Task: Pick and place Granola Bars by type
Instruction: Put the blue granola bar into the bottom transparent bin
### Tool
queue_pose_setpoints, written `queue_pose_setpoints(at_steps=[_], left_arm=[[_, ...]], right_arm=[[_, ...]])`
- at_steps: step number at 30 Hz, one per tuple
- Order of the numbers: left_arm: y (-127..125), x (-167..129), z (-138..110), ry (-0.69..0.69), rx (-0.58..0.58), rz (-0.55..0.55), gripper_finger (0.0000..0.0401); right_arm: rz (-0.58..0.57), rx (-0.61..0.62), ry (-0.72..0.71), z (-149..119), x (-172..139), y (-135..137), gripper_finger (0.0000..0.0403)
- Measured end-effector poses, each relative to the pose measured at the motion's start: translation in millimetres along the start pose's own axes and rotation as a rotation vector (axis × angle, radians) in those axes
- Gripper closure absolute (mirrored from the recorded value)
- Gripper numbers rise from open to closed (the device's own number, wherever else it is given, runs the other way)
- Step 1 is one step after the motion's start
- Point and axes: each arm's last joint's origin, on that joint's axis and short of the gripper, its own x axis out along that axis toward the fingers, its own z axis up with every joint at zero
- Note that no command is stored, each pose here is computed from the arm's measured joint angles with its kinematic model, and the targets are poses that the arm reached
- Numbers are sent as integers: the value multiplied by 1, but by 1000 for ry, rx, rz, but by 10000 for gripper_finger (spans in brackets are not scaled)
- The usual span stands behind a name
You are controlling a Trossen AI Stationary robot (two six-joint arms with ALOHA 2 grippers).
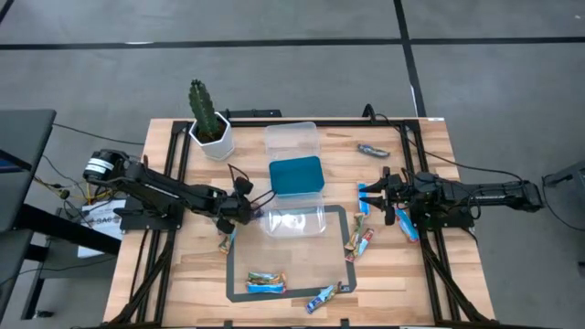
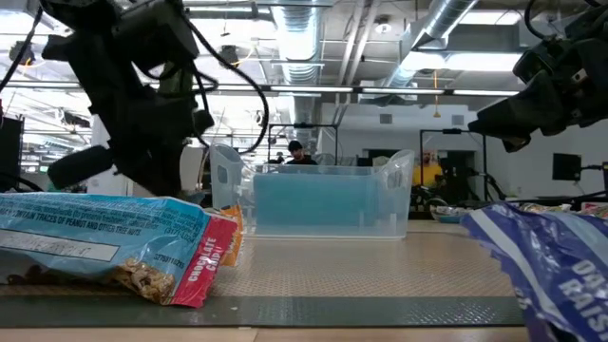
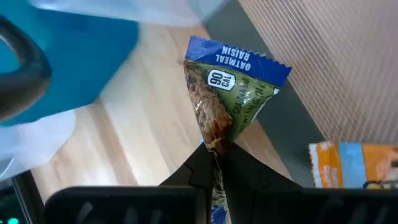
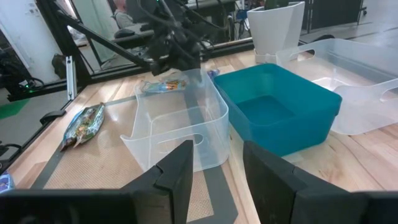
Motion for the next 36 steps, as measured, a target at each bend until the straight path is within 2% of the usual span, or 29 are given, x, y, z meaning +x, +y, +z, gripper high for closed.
queue_pose_setpoints(at_steps=[6,12,17,21,24,29,36], left_arm=[[14,-29,-1,-127,-187,53,387],[28,-68,-9,-300,-438,99,387],[37,-93,-15,-440,-572,126,387],[44,-102,-9,-568,-672,141,387],[47,-106,0,-675,-714,121,387],[47,-107,15,-797,-719,86,387],[48,-97,33,-790,-702,80,385]], right_arm=[[0,0,0,0,0,0,270],[0,0,0,0,0,0,270],[0,0,0,0,0,0,269],[0,0,0,0,0,0,269],[0,0,0,0,0,0,270],[0,0,0,0,0,0,269],[0,0,0,0,0,0,270]])
